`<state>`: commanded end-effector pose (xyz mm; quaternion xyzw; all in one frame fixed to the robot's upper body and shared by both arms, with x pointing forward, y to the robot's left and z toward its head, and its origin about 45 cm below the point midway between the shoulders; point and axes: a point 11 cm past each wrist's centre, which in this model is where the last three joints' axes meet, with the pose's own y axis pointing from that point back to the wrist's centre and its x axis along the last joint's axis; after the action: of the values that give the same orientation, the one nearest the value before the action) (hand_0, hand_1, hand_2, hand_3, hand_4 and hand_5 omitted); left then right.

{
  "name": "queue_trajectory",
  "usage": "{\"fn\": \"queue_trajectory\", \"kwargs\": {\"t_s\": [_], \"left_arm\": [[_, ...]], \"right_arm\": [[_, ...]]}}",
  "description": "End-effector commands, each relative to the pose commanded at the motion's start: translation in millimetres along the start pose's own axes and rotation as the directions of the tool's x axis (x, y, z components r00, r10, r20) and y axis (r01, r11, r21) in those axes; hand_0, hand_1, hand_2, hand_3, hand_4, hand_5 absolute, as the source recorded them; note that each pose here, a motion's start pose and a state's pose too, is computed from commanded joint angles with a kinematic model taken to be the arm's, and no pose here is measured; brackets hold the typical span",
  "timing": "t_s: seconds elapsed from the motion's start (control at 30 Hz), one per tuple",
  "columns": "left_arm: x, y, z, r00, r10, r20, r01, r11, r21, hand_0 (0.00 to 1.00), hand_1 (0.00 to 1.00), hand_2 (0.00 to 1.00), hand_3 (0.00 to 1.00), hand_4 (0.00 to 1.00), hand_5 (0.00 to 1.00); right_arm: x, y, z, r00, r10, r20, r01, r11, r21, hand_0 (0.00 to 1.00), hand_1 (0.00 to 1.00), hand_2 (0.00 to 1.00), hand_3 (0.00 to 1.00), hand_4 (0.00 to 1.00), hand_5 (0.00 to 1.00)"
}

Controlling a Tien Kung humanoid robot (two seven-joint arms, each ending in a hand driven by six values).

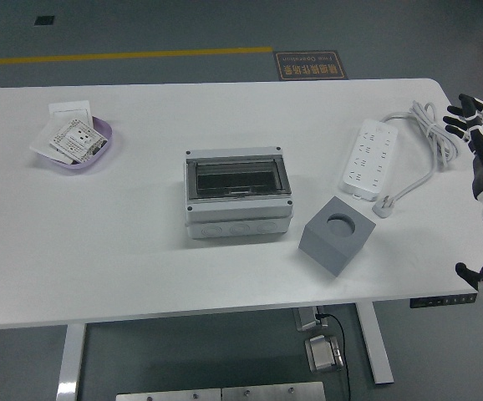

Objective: Pick up the cylinder from the cube,place it in the box,flap close box

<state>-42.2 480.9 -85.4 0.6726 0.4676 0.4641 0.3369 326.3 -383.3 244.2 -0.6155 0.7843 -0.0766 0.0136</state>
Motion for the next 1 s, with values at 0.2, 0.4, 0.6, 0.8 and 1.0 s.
{"fn": "queue_trajectory", "kwargs": {"t_s": [0.2,0.4,0.6,0.8,1.0], "left_arm": [[-4.9,-0.2,0.6,1.0,-0.01,-0.003,0.01,1.0,0.001,0.665,0.706,0.599,0.607,0.59,0.133],[-5.0,0.8,4.1,1.0,-0.01,-0.006,0.01,1.0,-0.004,0.665,0.707,0.598,0.607,0.589,0.133],[-2.9,1.8,6.7,1.0,-0.007,-0.01,0.007,1.0,-0.009,0.666,0.707,0.597,0.608,0.587,0.132],[-3.5,1.7,6.6,1.0,-0.008,-0.011,0.008,1.0,-0.008,0.666,0.706,0.597,0.608,0.585,0.13],[-3.0,1.5,5.8,1.0,-0.008,-0.013,0.008,1.0,-0.007,0.666,0.706,0.597,0.61,0.585,0.127]], "right_arm": [[-4.7,-2.7,-3.6,1.0,-0.002,-0.004,0.002,1.0,0.015,0.79,0.721,0.743,0.735,0.998,0.608],[-5.7,-4.4,-6.6,1.0,0.0,-0.009,0.0,1.0,0.025,0.771,0.715,0.741,0.733,0.998,0.607],[-0.6,-4.1,-7.1,1.0,0.015,-0.018,-0.015,1.0,0.026,0.78,0.712,0.737,0.73,0.998,0.604],[5.2,-4.5,-9.4,0.999,0.035,-0.028,-0.034,0.999,0.032,0.778,0.705,0.735,0.724,0.996,0.602],[8.7,-4.5,-9.8,0.998,0.046,-0.031,-0.045,0.998,0.035,0.775,0.703,0.732,0.722,0.994,0.601]]}}
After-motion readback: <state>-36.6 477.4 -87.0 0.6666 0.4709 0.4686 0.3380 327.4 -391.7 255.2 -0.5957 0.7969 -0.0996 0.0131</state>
